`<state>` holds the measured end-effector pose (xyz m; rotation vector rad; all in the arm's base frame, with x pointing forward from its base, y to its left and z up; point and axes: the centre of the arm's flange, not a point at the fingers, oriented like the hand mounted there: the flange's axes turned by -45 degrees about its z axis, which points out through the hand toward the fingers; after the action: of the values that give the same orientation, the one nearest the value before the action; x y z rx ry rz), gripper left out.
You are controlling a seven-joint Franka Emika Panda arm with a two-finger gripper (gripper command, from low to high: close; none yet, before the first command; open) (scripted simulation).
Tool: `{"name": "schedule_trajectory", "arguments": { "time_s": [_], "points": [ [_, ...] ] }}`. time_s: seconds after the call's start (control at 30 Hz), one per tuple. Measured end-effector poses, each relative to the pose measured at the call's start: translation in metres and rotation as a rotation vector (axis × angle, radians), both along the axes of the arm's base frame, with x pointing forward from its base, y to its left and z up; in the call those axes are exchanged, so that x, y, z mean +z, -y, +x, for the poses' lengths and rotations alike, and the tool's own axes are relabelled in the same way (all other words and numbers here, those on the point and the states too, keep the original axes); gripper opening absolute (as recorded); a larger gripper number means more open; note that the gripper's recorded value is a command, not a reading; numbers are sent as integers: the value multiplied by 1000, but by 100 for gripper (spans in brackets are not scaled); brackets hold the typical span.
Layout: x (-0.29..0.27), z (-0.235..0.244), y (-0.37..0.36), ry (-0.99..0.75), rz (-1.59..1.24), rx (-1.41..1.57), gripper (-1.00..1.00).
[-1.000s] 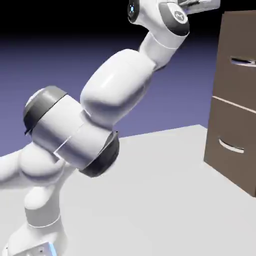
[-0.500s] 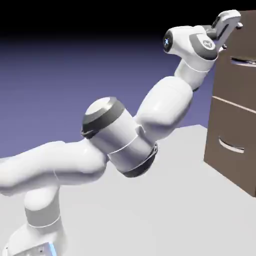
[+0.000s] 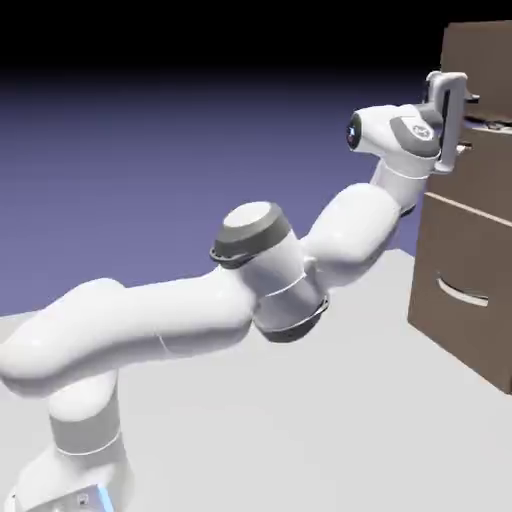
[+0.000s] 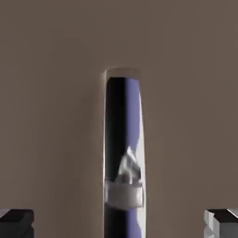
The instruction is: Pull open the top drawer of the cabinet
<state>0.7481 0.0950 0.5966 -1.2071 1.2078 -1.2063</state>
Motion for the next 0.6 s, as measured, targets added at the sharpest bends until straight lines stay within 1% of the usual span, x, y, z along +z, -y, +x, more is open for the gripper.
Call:
{"name": "schedule_trajectory", "arguments": {
  "time_s": [0.1, 0.13, 0.2, 0.3, 0.6],
  "points": [
    [-2, 14, 0, -1, -2, -1, 0],
    [-3, 17, -1, -1, -3, -1, -100],
    [-3, 17, -1, -1, -3, -1, -100],
    [-3, 4, -1, 0, -3, -1, -100],
    [-3, -48, -1, 1, -3, -2, -100]
  ]
}}
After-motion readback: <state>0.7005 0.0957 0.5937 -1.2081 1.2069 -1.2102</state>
